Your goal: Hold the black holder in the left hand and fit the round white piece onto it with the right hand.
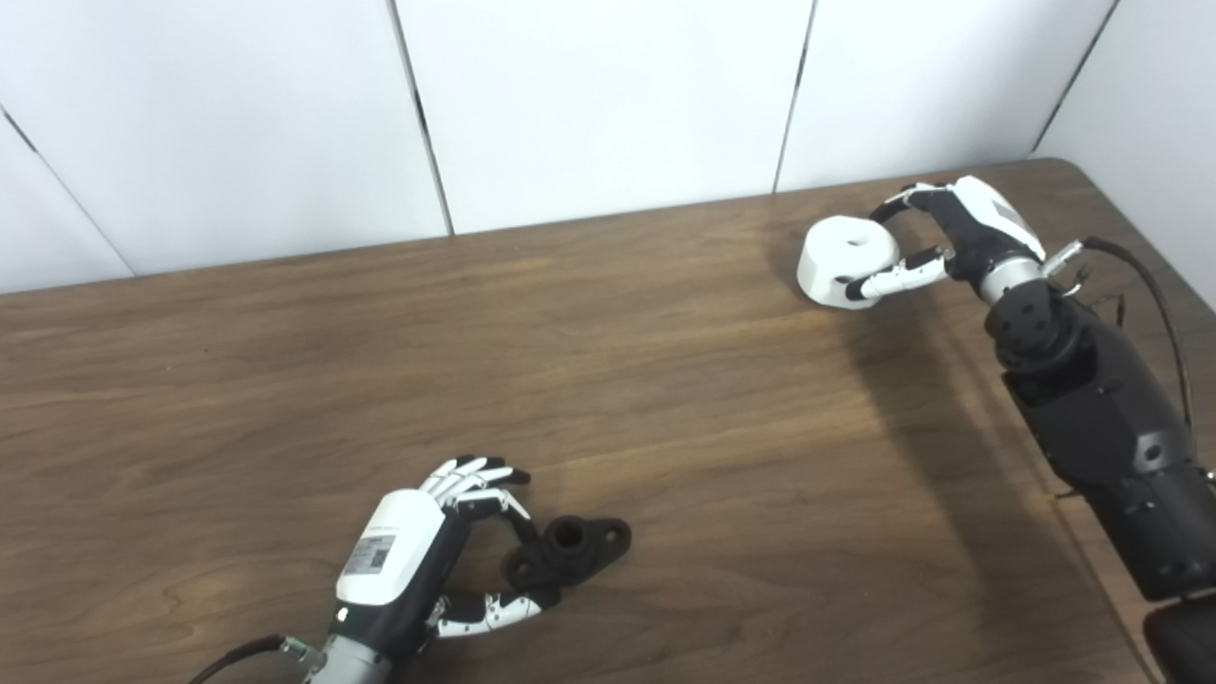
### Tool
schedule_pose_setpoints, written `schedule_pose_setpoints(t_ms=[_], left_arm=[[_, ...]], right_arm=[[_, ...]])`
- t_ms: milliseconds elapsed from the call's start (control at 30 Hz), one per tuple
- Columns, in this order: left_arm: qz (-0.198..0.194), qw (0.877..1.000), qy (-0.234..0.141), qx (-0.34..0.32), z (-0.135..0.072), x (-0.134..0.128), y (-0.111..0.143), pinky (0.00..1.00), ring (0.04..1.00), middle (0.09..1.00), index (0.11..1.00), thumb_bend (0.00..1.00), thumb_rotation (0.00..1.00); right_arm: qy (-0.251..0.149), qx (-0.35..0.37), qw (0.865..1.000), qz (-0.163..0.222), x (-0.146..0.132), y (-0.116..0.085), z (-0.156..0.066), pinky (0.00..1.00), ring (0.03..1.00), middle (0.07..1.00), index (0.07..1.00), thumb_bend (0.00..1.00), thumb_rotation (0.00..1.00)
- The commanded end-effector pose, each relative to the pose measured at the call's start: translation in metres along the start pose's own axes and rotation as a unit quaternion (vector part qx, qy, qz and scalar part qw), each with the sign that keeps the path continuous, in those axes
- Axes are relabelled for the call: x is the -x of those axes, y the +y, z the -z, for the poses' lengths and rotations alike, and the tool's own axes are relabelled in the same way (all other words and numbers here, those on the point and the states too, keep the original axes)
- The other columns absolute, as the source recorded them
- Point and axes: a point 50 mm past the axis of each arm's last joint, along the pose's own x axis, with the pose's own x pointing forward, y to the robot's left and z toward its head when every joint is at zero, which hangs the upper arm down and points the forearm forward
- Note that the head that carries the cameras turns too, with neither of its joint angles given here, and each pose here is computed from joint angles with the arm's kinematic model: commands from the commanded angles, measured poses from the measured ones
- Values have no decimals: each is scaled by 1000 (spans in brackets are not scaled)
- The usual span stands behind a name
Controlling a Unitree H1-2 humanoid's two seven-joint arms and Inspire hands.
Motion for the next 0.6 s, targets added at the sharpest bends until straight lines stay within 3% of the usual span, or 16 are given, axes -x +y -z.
schedule_pose_setpoints(t_ms=[0, 567], left_arm=[[63, 997, 37, -7, 15, 19, -14, 902, 879, 804, 487, 519, 45], [63, 997, 40, -6, 17, 20, -15, 906, 879, 805, 487, 518, 45]], right_arm=[[-40, 5, 998, 39, -4, -23, -21, 886, 1000, 917, 684, 852, 260], [-49, 10, 998, 34, -4, -20, -22, 898, 989, 894, 651, 801, 253]])
